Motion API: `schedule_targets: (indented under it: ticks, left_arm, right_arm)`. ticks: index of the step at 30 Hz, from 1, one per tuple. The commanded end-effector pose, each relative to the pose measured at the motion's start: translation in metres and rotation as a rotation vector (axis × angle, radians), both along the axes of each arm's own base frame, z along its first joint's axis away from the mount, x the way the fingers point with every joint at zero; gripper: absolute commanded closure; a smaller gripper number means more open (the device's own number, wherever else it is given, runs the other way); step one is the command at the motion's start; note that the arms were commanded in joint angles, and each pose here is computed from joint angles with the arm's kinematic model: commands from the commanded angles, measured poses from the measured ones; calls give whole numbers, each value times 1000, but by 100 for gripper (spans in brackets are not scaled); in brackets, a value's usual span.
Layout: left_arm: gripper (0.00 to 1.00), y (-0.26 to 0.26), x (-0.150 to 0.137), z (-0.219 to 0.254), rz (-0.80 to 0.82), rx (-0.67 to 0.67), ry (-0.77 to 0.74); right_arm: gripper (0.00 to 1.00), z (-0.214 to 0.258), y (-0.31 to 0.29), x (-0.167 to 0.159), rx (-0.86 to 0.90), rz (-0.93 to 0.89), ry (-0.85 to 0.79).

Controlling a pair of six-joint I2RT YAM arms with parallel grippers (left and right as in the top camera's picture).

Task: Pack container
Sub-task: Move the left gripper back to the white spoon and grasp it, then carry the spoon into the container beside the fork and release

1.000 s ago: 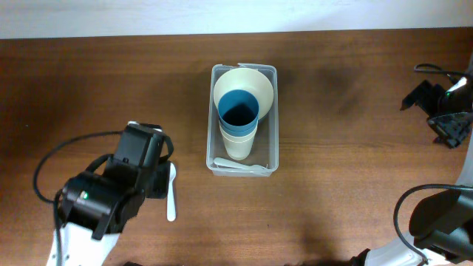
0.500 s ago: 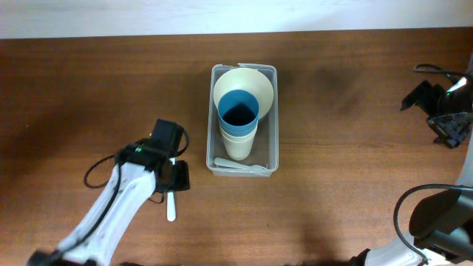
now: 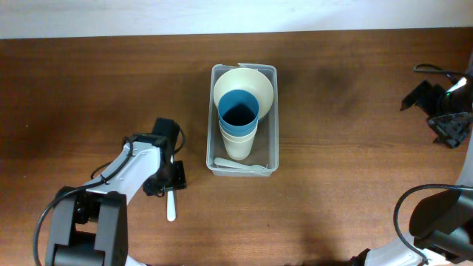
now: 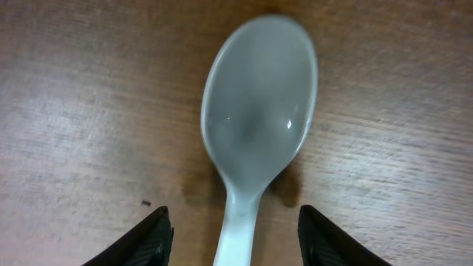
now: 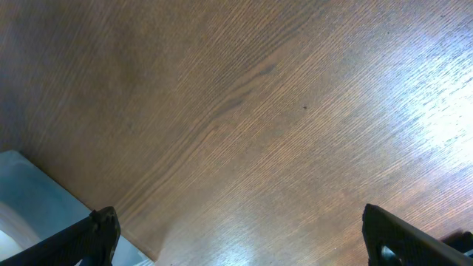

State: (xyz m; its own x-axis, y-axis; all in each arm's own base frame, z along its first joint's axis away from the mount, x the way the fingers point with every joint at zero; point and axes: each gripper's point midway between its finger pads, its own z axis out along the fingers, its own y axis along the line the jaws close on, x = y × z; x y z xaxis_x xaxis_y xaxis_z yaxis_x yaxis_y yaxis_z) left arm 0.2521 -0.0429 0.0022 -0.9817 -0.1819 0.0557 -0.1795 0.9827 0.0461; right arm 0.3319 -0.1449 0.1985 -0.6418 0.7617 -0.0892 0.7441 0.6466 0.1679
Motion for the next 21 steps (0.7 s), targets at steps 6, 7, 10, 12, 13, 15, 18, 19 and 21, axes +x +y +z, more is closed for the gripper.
schedule_targets:
  ticks: [6, 7, 10, 12, 13, 15, 18, 19, 21]
  left_arm:
    - [47, -6, -4, -6, -109, -68, 18]
    - [48, -6, -5, -8, -109, -68, 22]
    - [52, -6, -7, -15, -108, -67, 29]
    - [64, -5, -9, -17, -108, -66, 39]
    - [78, -5, -9, -17, -108, -66, 39]
    - [88, -5, -9, -17, -108, -66, 38]
    - [97, -5, -8, -12, -109, -66, 37]
    - [98, -6, -6, -7, -109, -67, 31]
    - [98, -7, 1, 8, -111, -70, 1]
  right_arm:
    - [1, 11, -2, -1, -22, 2, -30]
    - [1, 11, -2, -1, -22, 2, -30]
    - [1, 11, -2, -1, -22, 2, -30]
    - [1, 11, -2, -1, -22, 2, -30]
    - [1, 11, -2, -1, -22, 2, -30]
    - [1, 11, -2, -1, -22, 2, -30]
    - [1, 11, -2, -1, -22, 2, -30]
    - [1, 11, -2, -1, -22, 2, -30]
    - [1, 11, -2, -1, -22, 2, -30]
